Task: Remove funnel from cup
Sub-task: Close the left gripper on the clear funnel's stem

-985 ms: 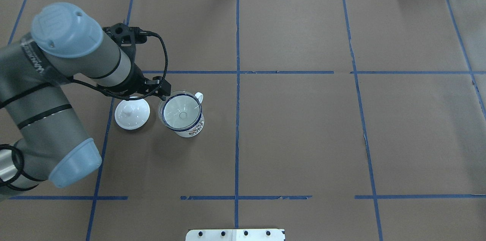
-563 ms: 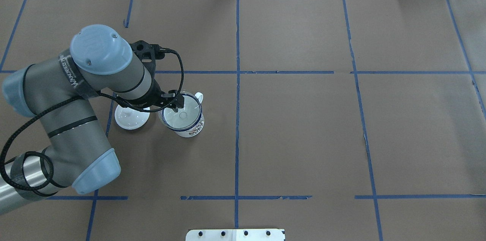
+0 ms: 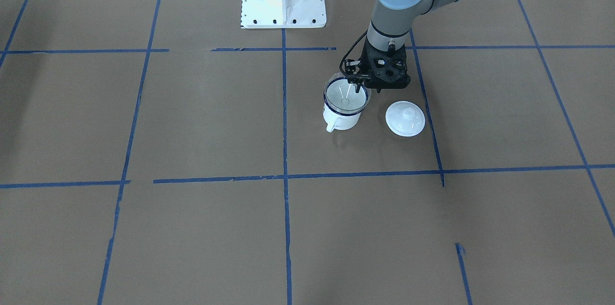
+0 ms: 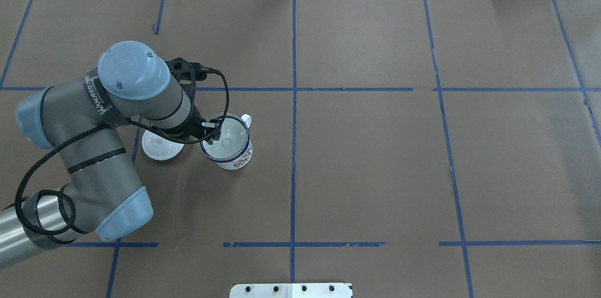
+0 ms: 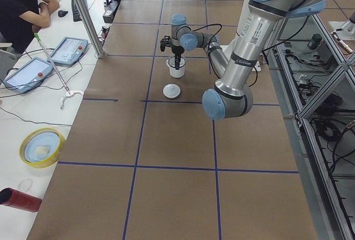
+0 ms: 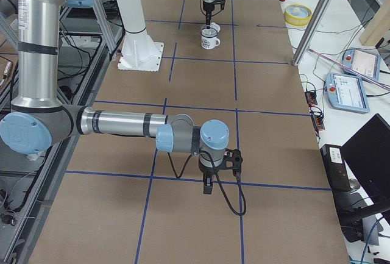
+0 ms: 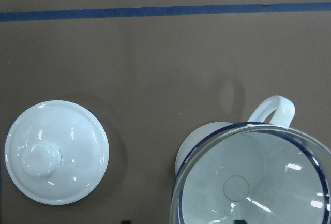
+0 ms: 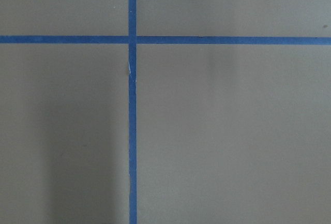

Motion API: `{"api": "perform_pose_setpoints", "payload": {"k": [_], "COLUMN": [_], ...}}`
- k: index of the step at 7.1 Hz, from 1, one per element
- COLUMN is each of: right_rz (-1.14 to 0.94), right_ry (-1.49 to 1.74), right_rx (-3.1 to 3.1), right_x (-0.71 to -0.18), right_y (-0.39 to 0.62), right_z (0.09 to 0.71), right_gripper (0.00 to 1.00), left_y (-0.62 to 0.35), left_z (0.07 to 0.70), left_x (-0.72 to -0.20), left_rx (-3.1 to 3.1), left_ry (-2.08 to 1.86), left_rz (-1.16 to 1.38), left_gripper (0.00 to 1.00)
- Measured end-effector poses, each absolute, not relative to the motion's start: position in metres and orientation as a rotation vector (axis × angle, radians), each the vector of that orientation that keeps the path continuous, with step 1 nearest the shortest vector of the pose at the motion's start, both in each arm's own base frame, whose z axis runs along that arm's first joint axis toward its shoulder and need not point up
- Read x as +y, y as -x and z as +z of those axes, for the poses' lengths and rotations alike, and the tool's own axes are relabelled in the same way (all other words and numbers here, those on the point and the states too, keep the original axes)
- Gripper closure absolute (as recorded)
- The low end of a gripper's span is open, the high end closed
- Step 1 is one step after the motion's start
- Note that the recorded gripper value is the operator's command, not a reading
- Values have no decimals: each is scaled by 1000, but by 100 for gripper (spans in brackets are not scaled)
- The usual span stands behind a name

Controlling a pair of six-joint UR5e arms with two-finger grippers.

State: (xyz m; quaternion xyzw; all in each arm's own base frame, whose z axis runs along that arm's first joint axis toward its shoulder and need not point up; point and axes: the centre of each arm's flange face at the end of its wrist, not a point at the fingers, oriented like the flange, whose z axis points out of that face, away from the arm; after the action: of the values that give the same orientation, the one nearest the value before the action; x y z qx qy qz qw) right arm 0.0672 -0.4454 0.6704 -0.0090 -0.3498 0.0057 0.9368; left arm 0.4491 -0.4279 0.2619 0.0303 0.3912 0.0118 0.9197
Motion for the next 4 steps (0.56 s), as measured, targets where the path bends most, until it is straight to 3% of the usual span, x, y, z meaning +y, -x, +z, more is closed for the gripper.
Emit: {"api": "perform_pose_setpoints", "payload": {"k": [4], "right_rz": [11], "right_ry": [18], "right_rx": [-715], "right_x": [-445], "right_y": [-67], "right_z": [670], "right_gripper": [0], "left_y": [-449], "left_z": [259], "left_x": [-428], "left_rx": [821], "left_ry": [-70], "left_rz": [30], "left_gripper": [78]}}
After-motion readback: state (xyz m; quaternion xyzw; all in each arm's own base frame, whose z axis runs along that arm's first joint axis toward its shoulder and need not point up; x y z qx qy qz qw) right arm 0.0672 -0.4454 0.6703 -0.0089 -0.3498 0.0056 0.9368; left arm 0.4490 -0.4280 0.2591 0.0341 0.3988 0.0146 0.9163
